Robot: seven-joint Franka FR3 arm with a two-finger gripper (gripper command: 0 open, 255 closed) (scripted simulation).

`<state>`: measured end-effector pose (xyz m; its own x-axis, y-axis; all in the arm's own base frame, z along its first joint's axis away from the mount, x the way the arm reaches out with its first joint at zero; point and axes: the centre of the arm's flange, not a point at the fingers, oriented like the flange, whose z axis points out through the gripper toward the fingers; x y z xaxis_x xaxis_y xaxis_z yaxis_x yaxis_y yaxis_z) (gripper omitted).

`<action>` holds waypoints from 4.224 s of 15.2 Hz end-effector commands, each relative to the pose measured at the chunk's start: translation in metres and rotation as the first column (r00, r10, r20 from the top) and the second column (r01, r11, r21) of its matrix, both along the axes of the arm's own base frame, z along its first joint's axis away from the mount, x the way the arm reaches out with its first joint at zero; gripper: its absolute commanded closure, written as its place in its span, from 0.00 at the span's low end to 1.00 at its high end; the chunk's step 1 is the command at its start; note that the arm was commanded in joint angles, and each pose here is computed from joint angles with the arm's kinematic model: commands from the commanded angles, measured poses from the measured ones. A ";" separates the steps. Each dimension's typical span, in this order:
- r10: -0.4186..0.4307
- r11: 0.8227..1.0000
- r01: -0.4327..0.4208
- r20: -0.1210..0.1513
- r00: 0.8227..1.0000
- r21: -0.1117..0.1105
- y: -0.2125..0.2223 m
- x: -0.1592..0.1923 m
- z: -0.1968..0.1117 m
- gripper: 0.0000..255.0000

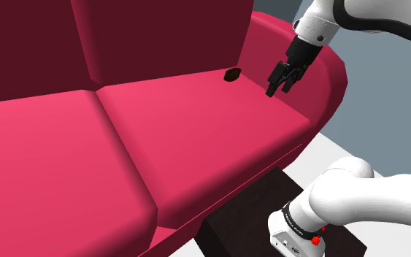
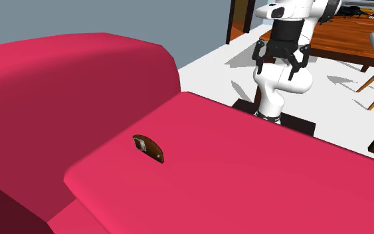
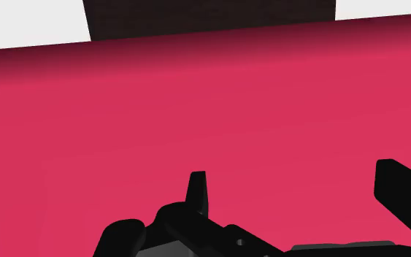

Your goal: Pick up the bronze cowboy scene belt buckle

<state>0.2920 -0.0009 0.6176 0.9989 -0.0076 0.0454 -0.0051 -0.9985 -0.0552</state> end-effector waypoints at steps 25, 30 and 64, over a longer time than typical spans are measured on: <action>-0.228 0.974 0.228 -0.018 0.973 -0.003 -0.164 0.263 -0.064 0.00; -0.275 0.962 0.275 -0.021 0.961 -0.004 -0.205 0.312 -0.078 0.00; -0.332 0.943 0.332 -0.025 0.943 -0.006 -0.260 0.371 -0.093 1.00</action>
<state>0.6627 -0.2600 0.5192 0.9405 -0.3391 0.0201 -0.3378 -0.9399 -0.0493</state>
